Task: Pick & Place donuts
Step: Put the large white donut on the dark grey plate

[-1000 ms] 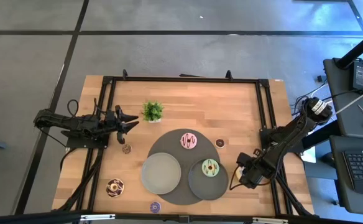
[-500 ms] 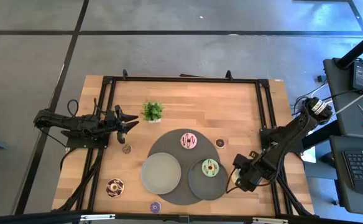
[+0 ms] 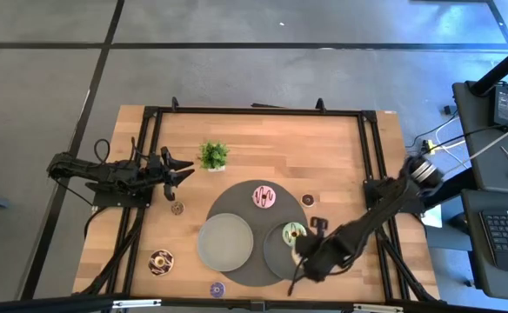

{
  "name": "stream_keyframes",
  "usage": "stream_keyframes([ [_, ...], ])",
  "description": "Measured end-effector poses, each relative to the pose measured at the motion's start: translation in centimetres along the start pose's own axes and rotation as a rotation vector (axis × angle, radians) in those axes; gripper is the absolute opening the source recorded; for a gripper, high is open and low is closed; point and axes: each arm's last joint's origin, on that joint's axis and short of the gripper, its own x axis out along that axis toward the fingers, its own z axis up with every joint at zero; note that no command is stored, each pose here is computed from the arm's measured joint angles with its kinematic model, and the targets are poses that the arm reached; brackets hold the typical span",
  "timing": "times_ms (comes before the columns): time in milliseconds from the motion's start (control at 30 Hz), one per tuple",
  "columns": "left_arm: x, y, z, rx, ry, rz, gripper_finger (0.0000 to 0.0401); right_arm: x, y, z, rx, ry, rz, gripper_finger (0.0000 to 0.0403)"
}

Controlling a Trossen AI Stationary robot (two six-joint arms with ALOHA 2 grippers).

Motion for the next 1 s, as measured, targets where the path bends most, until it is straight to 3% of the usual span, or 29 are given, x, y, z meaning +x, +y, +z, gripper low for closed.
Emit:
stream_keyframes([
  [267,0.0,0.0,0.0,0.0,0.0,0.0,0.012,1.6,2.8,2.2,-0.122,0.078,-0.069,0.0013],
  [567,0.0,0.0,0.0,-0.001,0.0,0.0,0.012,2.7,2.4,1.4,-0.139,0.197,-0.181,0.0014],
  [1000,0.0,0.0,0.0,-0.001,0.0,-0.001,0.012,2.8,2.8,1.5,-0.118,0.204,-0.118,0.0015],
])
